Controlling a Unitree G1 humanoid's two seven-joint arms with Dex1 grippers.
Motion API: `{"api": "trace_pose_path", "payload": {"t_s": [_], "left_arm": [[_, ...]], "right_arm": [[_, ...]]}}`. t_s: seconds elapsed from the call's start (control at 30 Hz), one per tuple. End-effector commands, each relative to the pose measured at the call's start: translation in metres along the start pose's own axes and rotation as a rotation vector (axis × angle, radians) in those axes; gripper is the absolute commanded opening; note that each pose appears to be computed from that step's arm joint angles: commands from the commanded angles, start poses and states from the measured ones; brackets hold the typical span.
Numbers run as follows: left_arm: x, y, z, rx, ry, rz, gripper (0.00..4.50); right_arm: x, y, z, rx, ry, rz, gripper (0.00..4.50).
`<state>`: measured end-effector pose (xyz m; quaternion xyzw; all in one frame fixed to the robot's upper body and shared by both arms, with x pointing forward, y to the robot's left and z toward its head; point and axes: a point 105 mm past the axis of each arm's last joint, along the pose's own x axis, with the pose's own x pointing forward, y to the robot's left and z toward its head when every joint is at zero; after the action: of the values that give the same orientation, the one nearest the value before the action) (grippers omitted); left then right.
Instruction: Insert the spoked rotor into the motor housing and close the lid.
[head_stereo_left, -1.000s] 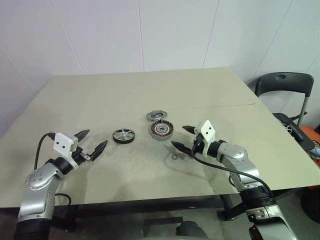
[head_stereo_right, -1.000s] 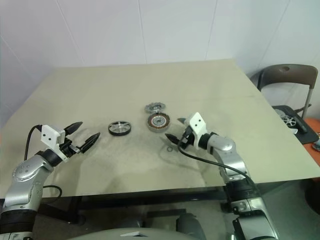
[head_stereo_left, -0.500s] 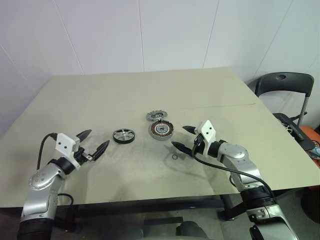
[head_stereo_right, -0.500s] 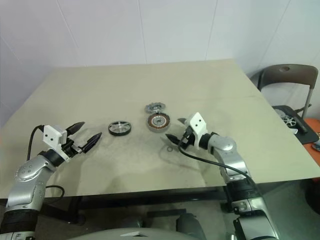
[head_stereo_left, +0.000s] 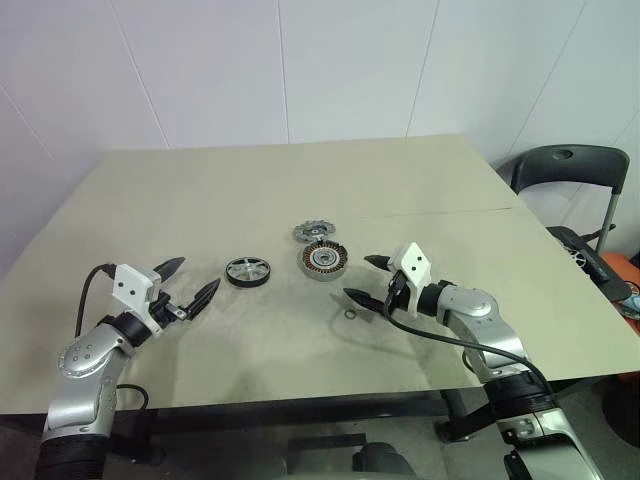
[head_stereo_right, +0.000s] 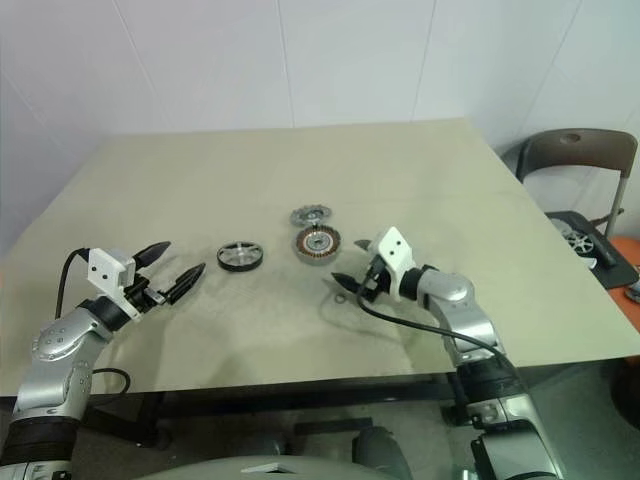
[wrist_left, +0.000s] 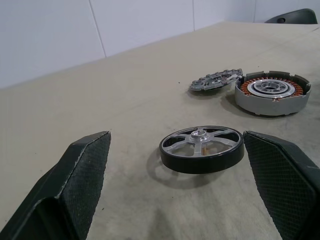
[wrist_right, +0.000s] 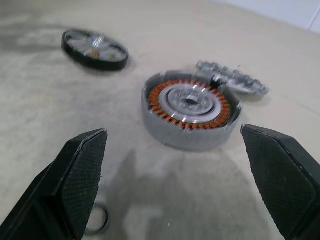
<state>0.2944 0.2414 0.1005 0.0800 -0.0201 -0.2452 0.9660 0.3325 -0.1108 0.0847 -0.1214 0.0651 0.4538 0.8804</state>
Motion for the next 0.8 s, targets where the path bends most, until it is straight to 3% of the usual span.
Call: {"api": "trace_pose_path", "payload": {"t_s": [0.03,0.33,0.6,0.8], "left_arm": [[0.01,-0.011,0.021,0.038,-0.062,-0.051,4.49],[0.021,-0.018,0.035,0.051,-0.093,-0.088,4.49],[0.02,-0.025,0.036,0.054,-0.081,-0.121,4.49],[0.017,-0.023,0.034,0.052,-0.063,-0.117,4.49]], "right_arm": [[0.012,0.005,0.05,-0.095,-0.091,0.062,4.5],[0.025,0.009,0.075,-0.188,-0.035,0.177,4.5],[0.045,0.004,0.074,-0.279,0.22,0.304,4.5],[0.057,0.006,0.075,-0.329,0.318,0.388,4.5]]}}
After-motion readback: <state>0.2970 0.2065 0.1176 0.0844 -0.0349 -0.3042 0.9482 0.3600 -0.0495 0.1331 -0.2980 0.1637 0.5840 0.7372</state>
